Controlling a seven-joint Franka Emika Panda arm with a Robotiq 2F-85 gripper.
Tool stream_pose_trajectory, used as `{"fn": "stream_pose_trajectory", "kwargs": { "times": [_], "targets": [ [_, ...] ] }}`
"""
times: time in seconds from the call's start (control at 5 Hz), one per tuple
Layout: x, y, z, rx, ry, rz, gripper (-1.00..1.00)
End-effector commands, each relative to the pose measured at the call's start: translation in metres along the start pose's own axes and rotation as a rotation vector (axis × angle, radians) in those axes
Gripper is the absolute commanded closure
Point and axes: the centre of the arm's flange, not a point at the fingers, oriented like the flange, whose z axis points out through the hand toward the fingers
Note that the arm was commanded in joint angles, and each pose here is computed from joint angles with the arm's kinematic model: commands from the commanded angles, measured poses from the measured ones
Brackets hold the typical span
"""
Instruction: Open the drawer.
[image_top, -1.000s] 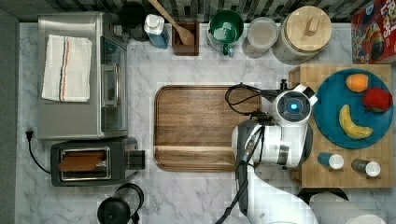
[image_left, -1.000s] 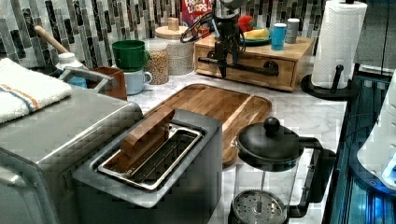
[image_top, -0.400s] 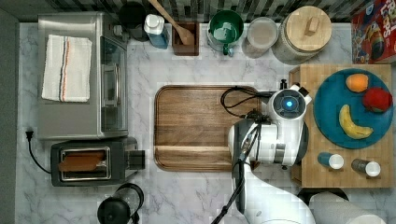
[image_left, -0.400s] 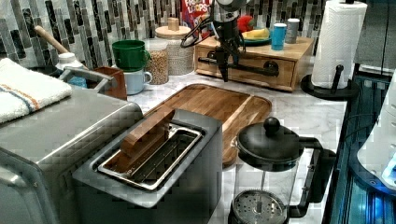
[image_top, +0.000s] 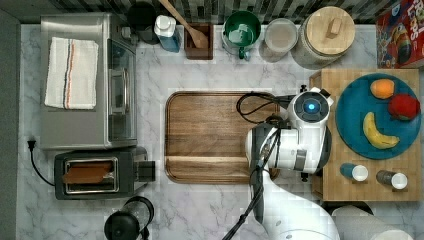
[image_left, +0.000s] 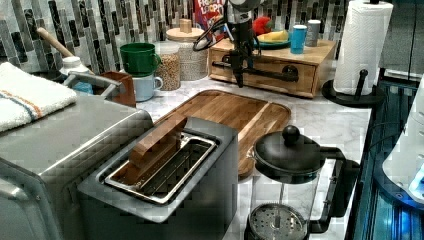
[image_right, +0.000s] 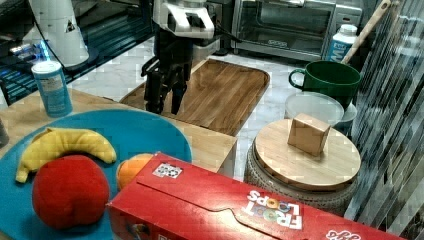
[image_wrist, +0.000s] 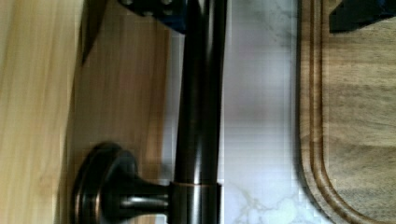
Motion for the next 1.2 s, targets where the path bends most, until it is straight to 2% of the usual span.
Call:
{"fn": "stream_pose_trajectory", "kwargs": {
  "times": [0.2,0.4,0.8,1.2],
  "targets": [
    [0.045,-0.109,-0.042,0.068,0.036,-0.118,-1.00],
    [0.047,-0.147,-0.050,0.085,0.024,-0.080,-1.00],
    [0.050,-0.201,-0.052,0.088,0.052,-0.068,-1.00],
    [0.039,-0.227,-0.069,0.096,0.024,-0.064,-1.00]
  ]
}}
